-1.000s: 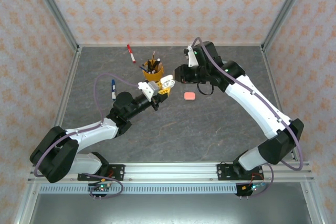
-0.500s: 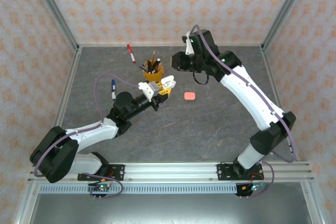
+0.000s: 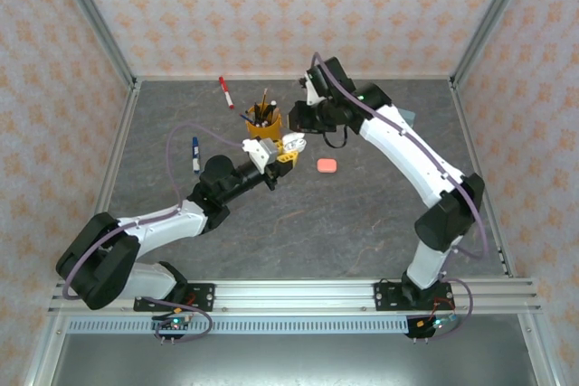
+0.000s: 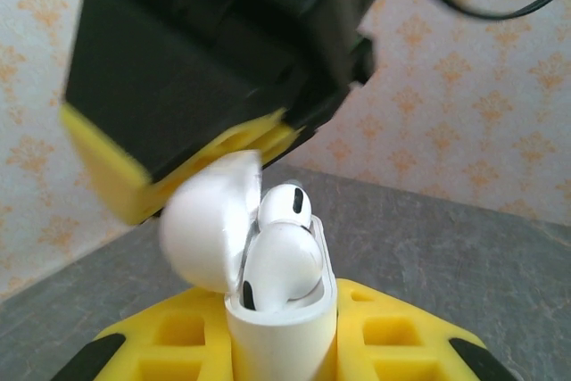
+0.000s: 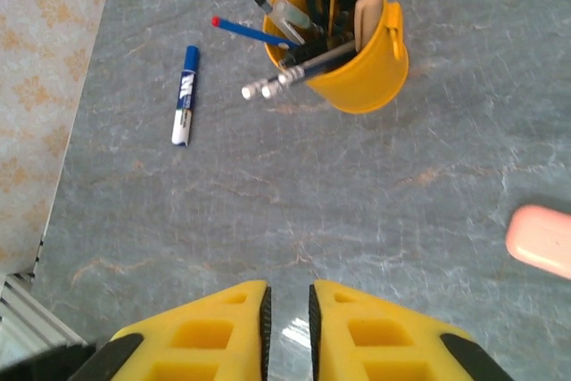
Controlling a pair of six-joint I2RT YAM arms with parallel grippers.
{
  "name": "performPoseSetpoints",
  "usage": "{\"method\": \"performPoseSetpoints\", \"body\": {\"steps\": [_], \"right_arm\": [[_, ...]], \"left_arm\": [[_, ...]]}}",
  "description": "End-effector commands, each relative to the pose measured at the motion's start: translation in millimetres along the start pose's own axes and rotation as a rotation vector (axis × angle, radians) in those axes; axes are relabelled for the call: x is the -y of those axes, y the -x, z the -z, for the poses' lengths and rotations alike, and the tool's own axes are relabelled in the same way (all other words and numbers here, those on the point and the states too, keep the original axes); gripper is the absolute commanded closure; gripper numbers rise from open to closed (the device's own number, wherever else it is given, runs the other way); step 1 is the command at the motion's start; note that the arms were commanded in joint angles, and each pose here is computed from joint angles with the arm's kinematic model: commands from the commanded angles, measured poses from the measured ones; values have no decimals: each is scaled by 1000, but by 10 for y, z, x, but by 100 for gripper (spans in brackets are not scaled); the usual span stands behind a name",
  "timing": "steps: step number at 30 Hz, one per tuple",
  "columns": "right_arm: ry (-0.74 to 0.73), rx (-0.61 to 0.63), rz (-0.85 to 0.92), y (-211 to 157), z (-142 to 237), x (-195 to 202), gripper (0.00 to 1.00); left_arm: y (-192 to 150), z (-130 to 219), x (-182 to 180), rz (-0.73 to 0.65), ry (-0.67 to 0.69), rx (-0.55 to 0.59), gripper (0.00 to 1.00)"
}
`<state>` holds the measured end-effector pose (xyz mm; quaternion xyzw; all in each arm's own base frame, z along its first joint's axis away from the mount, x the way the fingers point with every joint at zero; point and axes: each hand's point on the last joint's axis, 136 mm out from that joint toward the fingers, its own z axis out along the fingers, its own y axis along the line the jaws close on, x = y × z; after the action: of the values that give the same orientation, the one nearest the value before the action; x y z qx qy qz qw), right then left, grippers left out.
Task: Insert the wireless bluetooth earbuds into the charging case
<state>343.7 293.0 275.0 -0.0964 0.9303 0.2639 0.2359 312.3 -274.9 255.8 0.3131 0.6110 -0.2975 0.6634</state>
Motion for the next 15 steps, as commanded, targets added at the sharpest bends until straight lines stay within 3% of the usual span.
{"method": "performPoseSetpoints", "body": {"steps": [1, 9, 15], "right_arm": [[22, 4, 29, -233, 311, -38, 80], [-146, 184, -60, -165, 632, 390, 76], [-316, 302, -199, -179, 723, 979, 72]], "left_arm": [[196, -68, -66, -10, 22, 49, 100], [139, -117, -65, 32, 13, 36, 100], [-192, -110, -97, 197, 66, -65, 100]]}}
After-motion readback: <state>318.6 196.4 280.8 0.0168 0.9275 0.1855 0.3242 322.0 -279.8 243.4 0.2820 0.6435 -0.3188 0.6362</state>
